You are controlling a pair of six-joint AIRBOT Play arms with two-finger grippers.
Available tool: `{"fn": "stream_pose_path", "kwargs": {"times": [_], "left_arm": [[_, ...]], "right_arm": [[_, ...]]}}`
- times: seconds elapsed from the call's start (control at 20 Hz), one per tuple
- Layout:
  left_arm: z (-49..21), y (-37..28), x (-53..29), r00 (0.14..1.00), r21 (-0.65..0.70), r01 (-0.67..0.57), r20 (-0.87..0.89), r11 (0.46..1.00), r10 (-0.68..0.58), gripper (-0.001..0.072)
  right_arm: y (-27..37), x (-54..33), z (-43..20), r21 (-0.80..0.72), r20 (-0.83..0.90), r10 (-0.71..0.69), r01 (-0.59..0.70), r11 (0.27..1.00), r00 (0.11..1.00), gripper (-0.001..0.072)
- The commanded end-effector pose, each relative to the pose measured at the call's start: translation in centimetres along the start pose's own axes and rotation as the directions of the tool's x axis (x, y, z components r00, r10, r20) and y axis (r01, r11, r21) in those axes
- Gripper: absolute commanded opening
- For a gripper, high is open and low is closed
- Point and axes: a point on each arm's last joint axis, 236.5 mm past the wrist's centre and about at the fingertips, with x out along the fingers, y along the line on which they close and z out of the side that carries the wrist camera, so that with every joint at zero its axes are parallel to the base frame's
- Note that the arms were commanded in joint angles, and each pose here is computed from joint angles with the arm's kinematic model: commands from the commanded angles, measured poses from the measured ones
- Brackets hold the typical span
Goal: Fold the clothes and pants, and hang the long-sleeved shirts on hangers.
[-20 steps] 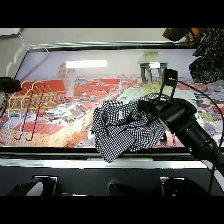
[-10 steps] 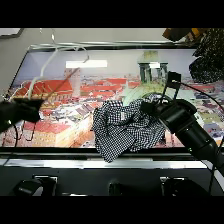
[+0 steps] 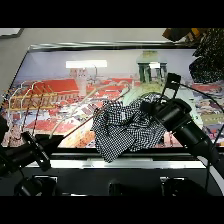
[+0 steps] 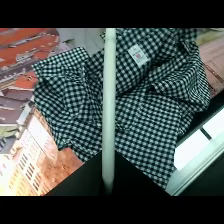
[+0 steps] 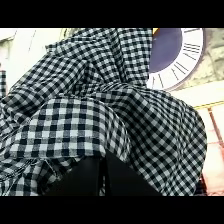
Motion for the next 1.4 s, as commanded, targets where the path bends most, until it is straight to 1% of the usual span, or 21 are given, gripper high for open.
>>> {"fn": "stream_pose_path", "kwargs": {"times": [0.0,0.2,0.3,0.55,0.8,0.95,1.05,1.2,1.35], "left_arm": [[-1.7,-1.5,-0.8,0.998,0.021,0.053,-0.045,0.998,-0.052,0.0020],[-3.8,-1.6,-1.7,0.991,0.025,0.058,-0.118,0.998,-0.055,0.0019],[-4.2,-1.9,-1.7,0.988,0.017,0.071,-0.136,0.997,-0.068,0.0019],[-4.0,-4.0,-2.1,0.980,-0.032,0.153,-0.126,0.988,-0.156,0.0018],[-1.2,-3.8,-3.9,0.990,0.008,0.131,-0.055,0.991,-0.130,0.0018],[-0.8,-5.0,-4.4,0.983,-0.012,0.177,-0.044,0.984,-0.178,0.0018],[-1.4,-5.6,-4.5,0.977,-0.023,0.200,-0.071,0.980,-0.201,0.0018],[-3.8,-5.4,-4.6,0.966,-0.021,0.194,-0.171,0.981,-0.194,0.0018],[-4.0,-5.4,-3.8,0.965,-0.035,0.198,-0.166,0.980,-0.201,0.0018]], "right_arm": [[-0.4,0.9,0.2,0.017,0.011,-0.039,0.039,0.999,0.999,0.0032],[-0.9,1.6,1.0,0.092,0.048,-0.081,0.076,0.993,0.996,0.0031],[-0.5,2.1,1.0,0.104,0.053,-0.073,0.067,0.992,0.996,0.0031],[-0.3,3.1,0.8,0.091,0.050,-0.086,0.082,0.993,0.995,0.0031],[-0.4,3.8,0.8,0.113,0.052,-0.109,0.102,0.988,0.993,0.0031],[-0.4,3.9,0.7,0.136,0.052,-0.108,0.100,0.986,0.993,0.0031],[-0.4,3.9,0.8,0.135,0.054,-0.110,0.102,0.986,0.992,0.0031],[-0.5,3.9,0.8,0.135,0.052,-0.113,0.105,0.985,0.992,0.0031],[-0.7,3.8,0.6,0.137,0.045,-0.121,0.113,0.984,0.992,0.0031]]}}
